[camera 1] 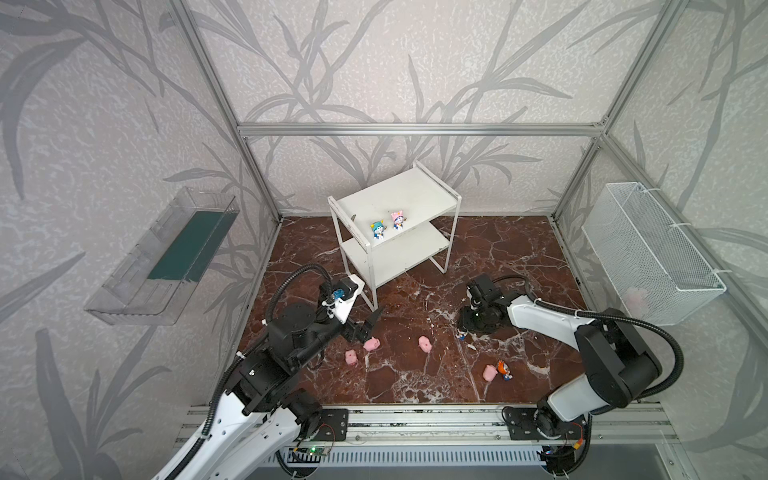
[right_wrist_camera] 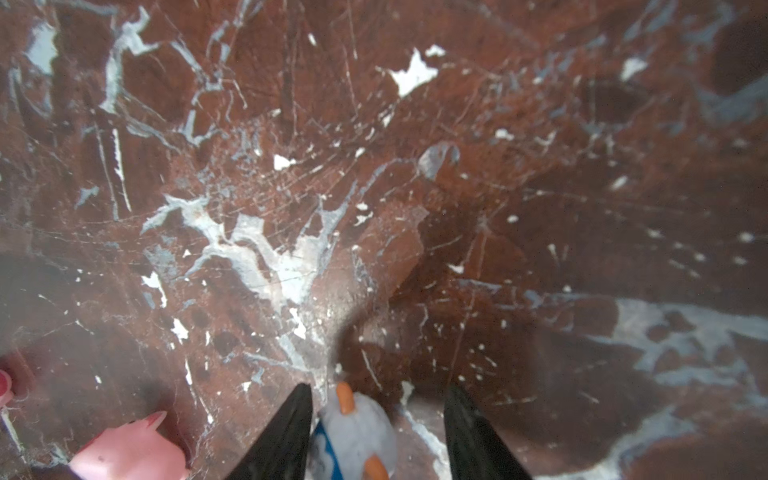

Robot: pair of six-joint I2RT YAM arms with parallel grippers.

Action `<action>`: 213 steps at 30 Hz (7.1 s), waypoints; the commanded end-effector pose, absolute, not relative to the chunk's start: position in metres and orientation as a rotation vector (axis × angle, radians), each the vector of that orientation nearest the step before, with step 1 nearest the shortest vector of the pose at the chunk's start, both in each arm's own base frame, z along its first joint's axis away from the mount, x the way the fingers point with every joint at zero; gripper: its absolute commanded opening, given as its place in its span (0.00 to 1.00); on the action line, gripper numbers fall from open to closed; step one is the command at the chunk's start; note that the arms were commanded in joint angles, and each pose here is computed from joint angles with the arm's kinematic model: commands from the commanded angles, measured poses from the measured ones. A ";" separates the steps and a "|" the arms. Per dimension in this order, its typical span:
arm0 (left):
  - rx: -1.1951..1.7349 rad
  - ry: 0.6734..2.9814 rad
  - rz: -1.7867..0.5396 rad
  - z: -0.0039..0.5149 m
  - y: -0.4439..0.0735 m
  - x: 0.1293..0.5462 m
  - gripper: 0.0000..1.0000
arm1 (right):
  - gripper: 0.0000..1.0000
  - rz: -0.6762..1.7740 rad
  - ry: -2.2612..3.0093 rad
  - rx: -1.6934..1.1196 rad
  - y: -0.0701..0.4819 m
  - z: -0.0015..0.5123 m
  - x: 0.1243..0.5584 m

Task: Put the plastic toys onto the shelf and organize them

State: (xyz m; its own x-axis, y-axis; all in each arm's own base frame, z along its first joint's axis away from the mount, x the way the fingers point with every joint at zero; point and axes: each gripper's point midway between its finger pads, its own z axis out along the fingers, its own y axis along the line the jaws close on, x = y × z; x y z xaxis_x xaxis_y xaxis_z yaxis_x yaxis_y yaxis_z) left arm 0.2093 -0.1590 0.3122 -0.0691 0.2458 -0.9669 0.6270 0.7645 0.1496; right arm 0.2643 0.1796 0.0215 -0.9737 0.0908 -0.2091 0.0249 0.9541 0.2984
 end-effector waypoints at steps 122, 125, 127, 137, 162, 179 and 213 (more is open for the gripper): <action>0.738 1.629 -0.380 0.309 -0.163 0.207 0.99 | 0.26 0.429 1.473 -1.129 0.330 0.376 0.417; 0.738 1.629 -0.382 0.309 -0.163 0.207 0.99 | 0.33 0.420 1.487 -1.118 0.327 0.374 0.420; 0.738 1.628 -0.383 0.309 -0.164 0.206 0.99 | 0.36 0.420 1.490 -1.118 0.327 0.374 0.419; 0.741 1.629 -0.385 0.308 -0.164 0.206 0.99 | 0.46 0.405 1.508 -1.100 0.320 0.370 0.421; 0.743 1.633 -0.395 0.308 -0.166 0.207 0.99 | 0.60 0.450 1.540 -0.978 0.262 0.389 0.366; 0.775 1.658 -0.461 0.301 -0.178 0.207 0.99 | 0.96 0.440 2.417 -0.248 0.147 0.190 0.245; 0.762 1.635 -0.450 0.307 -0.173 0.203 0.99 | 0.50 0.122 3.051 0.327 0.087 0.018 0.141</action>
